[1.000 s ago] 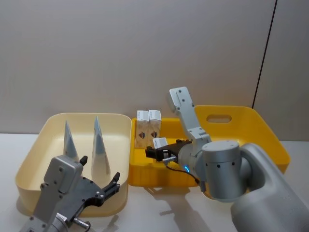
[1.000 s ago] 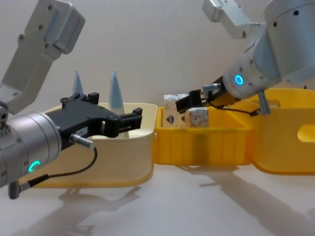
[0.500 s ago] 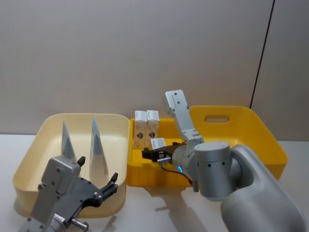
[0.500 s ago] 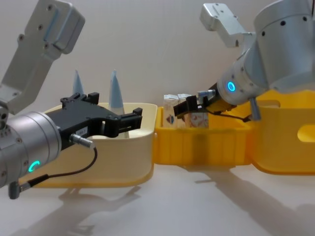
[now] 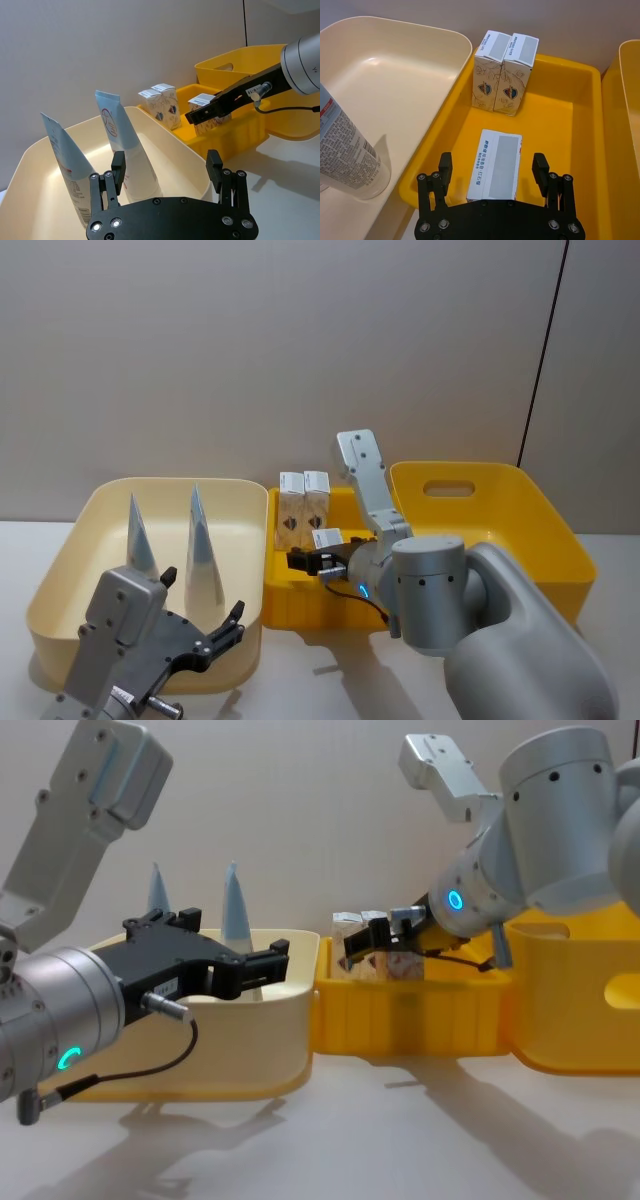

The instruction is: Bimanual collaborative sorting of washing and personal care products

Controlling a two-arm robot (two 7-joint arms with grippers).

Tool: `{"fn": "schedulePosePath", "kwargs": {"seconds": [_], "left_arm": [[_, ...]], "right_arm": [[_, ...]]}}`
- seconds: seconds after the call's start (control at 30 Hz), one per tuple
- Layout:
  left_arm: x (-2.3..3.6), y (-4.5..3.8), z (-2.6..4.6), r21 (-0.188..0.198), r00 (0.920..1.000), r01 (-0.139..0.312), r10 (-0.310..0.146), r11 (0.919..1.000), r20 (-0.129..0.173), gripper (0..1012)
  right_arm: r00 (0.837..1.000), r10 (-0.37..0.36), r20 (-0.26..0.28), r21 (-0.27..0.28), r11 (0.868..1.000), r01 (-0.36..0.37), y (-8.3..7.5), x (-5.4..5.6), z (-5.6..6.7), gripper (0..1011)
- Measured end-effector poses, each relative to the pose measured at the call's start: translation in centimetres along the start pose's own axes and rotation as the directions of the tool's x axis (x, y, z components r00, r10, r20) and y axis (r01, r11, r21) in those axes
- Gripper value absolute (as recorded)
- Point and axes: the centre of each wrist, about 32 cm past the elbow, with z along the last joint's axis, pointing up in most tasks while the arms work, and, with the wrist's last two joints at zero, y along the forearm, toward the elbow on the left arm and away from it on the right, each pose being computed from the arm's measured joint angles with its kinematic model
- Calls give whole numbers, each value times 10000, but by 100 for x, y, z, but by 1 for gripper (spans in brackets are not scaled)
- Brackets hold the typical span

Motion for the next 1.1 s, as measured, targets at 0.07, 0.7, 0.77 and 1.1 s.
{"fn": "schedulePosePath", "kwargs": {"seconds": [0.07,0.7,0.77,1.1], "left_arm": [[0,0,0,1,10000,0,0,10000,0,1003],[0,0,0,0,10000,-1,1,10000,0,1003],[0,0,0,0,10000,-1,1,10000,0,1003],[0,0,0,1,10000,0,0,10000,0,1003]], "right_arm": [[10000,2,-19,14,10000,-2,6,-2,0,1001],[9999,38,-129,67,10000,-37,46,-23,-5,735],[9999,41,-133,70,10000,-40,48,-24,-5,676],[9999,53,-148,75,10000,-52,53,-25,-6,423]]}}
